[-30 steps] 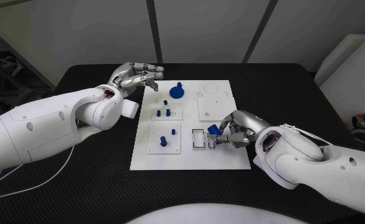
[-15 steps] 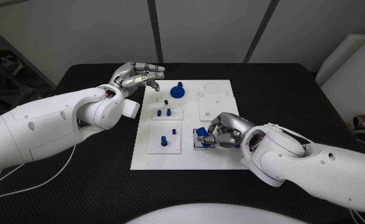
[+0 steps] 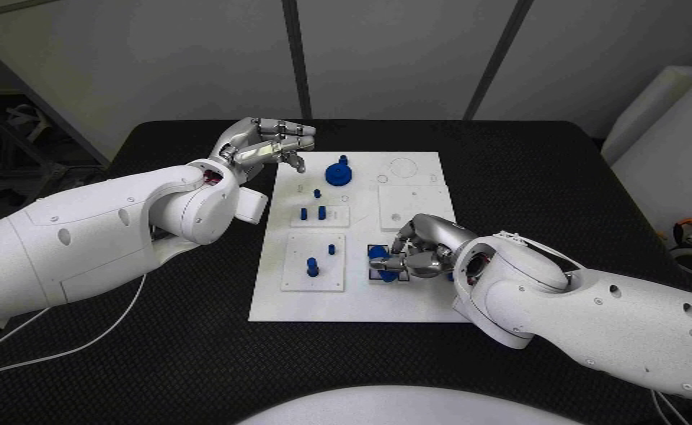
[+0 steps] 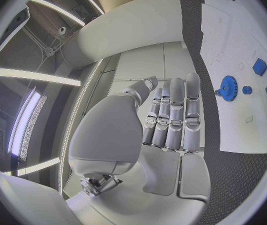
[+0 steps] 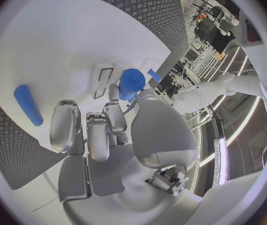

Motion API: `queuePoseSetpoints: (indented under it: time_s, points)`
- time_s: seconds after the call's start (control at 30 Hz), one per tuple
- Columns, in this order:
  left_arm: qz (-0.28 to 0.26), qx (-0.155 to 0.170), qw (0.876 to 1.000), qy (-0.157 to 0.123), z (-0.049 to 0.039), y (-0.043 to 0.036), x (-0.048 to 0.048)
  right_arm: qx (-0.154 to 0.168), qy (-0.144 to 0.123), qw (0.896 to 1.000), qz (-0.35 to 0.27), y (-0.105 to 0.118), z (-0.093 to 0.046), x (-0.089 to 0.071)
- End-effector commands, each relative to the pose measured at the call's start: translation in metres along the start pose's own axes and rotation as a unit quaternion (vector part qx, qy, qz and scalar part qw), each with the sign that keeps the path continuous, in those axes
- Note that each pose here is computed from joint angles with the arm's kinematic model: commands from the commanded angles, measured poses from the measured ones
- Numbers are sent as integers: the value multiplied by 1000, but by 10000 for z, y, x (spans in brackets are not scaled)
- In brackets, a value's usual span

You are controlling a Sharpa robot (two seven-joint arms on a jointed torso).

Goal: Assemble the parts on the task board

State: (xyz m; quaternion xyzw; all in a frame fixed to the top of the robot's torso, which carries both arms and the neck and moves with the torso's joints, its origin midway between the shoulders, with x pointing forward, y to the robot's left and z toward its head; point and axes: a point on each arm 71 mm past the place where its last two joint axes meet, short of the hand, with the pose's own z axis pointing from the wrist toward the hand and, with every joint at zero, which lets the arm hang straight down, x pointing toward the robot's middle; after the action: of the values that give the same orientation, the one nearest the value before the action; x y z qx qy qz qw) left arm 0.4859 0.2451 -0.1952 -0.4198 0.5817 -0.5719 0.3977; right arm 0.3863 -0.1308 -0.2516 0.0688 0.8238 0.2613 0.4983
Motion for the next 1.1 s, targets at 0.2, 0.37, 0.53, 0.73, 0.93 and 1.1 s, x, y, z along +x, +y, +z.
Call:
queuePoseSetpoints:
  time_s: [0.2, 0.37, 0.53, 0.73, 0.93, 1.1]
  points:
    - [-2, 1, 1000, 6, 0, -10, 9, -5, -2, 1000, -5, 13, 7, -9]
    - [-2, 1, 1000, 6, -1, -10, 8, -11, -7, 1000, -8, 28, -13, -17]
    - [-2, 1, 1000, 5, -3, -9, 4, -17, -13, 1000, -12, 34, -52, -32]
    - [-2, 0, 1000, 5, -7, -2, 3, -27, -18, 999, -19, 35, -110, -53]
    - [-3, -1, 1000, 5, -12, 6, 1, -35, -23, 999, -25, 21, -154, -76]
    - [-3, -2, 1000, 5, -16, 11, 0, -37, -25, 999, -26, 8, -177, -88]
